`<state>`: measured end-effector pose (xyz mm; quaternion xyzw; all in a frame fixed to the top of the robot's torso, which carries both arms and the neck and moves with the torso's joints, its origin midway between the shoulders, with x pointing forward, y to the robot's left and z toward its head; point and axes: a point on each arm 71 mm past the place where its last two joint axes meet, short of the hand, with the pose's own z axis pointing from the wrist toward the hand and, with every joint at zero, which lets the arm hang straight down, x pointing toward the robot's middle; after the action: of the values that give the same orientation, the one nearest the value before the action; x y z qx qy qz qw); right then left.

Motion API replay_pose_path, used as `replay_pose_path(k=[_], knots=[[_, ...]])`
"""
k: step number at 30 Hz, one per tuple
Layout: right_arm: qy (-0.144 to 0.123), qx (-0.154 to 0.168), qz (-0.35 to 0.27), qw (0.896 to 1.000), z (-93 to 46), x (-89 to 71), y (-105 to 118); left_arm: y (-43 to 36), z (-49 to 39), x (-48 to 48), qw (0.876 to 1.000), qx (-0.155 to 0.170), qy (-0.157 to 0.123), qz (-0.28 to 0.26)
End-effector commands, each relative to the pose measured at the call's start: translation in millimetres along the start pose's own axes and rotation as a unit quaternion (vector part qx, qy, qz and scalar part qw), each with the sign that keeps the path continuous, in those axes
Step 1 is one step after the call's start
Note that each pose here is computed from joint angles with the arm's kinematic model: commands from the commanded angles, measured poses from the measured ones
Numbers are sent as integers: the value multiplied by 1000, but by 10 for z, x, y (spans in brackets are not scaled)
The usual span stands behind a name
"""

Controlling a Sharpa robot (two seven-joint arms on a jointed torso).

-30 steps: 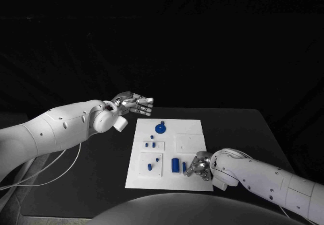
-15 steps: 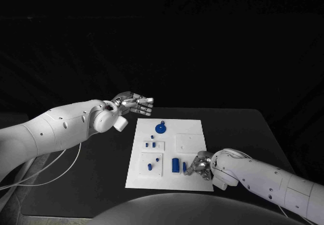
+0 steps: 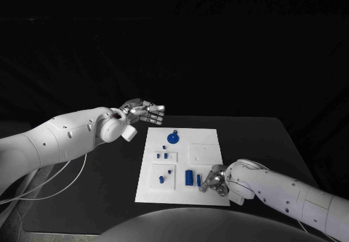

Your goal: Assemble the parts on the task board

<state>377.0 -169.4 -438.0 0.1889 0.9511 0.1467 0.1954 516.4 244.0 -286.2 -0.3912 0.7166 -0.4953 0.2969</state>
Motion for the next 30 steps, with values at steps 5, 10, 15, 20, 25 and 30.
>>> replay_pose_path(k=[5,10,15,20,25,30], knots=[[29,29,-14,999,28,46,-39,-3,7,26,1000,0,16,2],[30,28,-13,999,20,43,-50,1,5,15,1000,-1,15,4],[35,22,-15,999,-6,41,-72,2,3,10,1000,-1,15,5],[42,-7,-6,999,-63,29,-91,3,3,7,1000,-1,15,-4],[36,-61,26,997,-160,-29,-91,-2,3,-11,1000,3,7,-23],[6,-163,59,985,-329,-330,31,-31,7,-26,1000,21,-12,-12]])
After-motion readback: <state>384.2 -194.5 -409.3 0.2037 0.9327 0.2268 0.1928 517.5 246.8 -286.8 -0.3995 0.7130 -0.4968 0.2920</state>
